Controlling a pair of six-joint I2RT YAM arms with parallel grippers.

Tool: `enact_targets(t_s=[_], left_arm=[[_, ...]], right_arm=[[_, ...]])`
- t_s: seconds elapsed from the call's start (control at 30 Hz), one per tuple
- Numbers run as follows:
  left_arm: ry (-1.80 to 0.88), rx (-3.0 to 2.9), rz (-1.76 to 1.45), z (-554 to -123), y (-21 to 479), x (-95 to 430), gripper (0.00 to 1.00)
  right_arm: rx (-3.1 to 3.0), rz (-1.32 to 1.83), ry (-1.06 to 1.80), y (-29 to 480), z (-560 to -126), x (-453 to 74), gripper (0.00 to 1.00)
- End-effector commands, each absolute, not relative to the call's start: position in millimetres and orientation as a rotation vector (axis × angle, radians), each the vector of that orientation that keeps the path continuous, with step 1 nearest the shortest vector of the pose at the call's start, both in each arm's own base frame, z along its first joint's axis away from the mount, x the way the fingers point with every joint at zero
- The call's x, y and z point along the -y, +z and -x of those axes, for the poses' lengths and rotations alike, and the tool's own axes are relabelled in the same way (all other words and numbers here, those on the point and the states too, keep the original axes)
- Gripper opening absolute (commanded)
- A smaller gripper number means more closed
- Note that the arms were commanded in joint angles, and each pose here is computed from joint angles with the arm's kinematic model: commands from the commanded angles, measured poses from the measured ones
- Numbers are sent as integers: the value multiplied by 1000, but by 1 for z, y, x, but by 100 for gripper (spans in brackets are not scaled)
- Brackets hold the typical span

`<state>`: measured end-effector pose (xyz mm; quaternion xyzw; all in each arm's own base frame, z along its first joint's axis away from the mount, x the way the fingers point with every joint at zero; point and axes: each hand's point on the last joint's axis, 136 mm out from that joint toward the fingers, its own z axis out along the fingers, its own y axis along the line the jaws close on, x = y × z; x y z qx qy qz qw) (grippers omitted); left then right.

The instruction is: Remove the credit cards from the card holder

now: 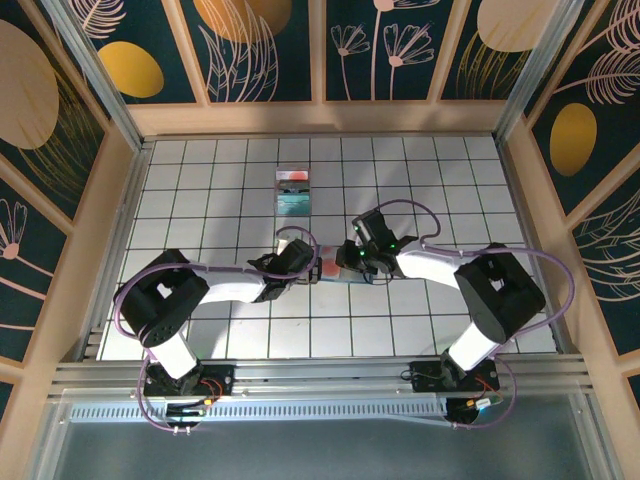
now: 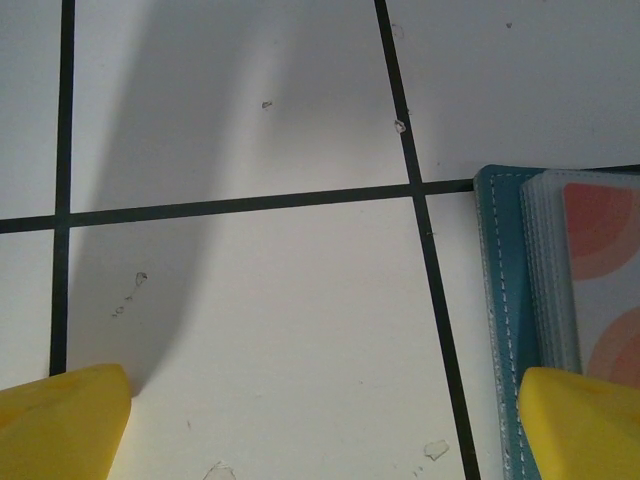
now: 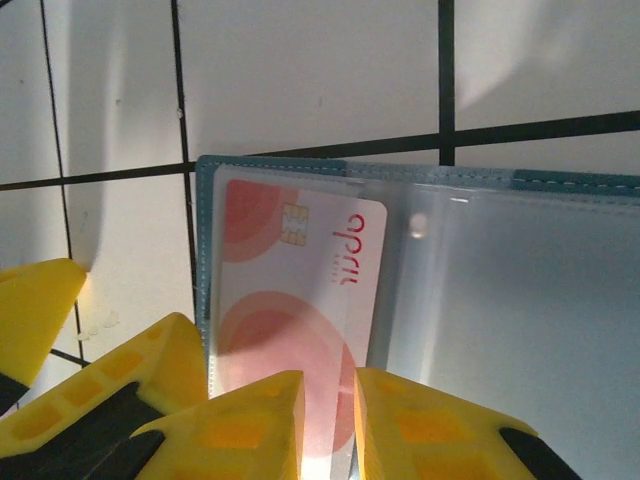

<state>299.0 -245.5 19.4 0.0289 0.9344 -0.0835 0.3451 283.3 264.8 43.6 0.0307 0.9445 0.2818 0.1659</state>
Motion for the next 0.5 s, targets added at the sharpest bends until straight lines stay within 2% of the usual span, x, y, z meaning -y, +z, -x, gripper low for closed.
enact_targets(t_s=[0.0, 0.47], left_arm=[[-185, -2465, -76, -298, 8, 243, 99], [-161, -2477, -90, -296, 5, 242, 99]], right_arm=[[-2667, -84, 843, 49, -290, -275, 21], [-2683, -98, 855, 35, -289, -275, 23]])
